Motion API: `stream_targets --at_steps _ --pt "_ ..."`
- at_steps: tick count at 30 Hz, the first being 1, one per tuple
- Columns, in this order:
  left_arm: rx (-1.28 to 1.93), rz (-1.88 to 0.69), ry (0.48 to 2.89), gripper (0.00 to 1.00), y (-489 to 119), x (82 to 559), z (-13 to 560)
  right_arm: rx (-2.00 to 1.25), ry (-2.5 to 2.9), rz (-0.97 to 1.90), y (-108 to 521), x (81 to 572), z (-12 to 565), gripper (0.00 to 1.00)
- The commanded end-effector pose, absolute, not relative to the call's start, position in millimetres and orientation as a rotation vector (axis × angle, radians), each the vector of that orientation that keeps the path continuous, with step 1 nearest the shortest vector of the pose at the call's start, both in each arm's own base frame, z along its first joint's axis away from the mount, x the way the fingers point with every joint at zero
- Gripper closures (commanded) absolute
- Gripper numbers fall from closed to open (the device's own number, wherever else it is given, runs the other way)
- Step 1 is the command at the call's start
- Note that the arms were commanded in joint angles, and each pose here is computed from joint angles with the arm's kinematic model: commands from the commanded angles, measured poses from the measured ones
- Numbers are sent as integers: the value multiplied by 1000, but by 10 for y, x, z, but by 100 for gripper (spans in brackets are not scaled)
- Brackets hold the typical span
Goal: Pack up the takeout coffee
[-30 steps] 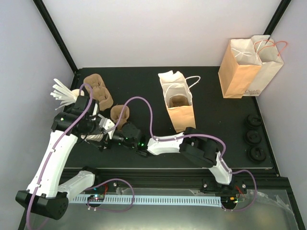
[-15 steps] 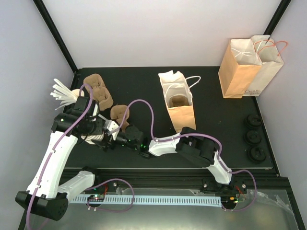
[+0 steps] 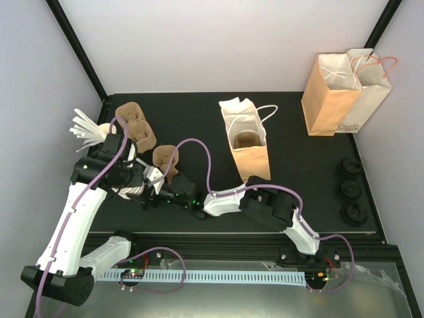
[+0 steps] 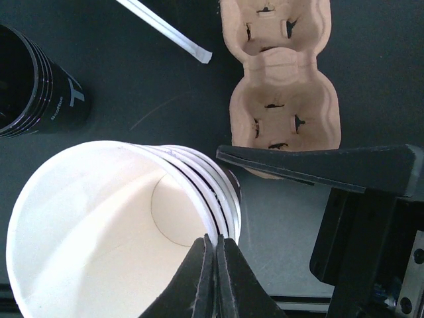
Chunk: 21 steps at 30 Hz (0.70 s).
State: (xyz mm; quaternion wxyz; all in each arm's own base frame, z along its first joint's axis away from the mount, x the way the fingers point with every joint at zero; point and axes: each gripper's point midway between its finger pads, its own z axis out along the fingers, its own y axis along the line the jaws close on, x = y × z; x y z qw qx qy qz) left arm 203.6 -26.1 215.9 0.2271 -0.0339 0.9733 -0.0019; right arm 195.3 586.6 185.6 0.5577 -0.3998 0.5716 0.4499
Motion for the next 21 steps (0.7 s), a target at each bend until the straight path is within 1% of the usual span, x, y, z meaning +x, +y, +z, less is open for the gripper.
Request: stream_targets --at_steps 1,14,21 --pt "-73 -27 2642 98 -287 2060 2247 -885 1320 1105 5888 2003 1966 4" --pt "-72 -23 2633 98 -277 2052 2241 -844 1275 1193 5838 1986 2108 5" --pt "-76 -23 2630 98 -270 2035 2272 -855 1351 1144 5868 2081 1939 14"
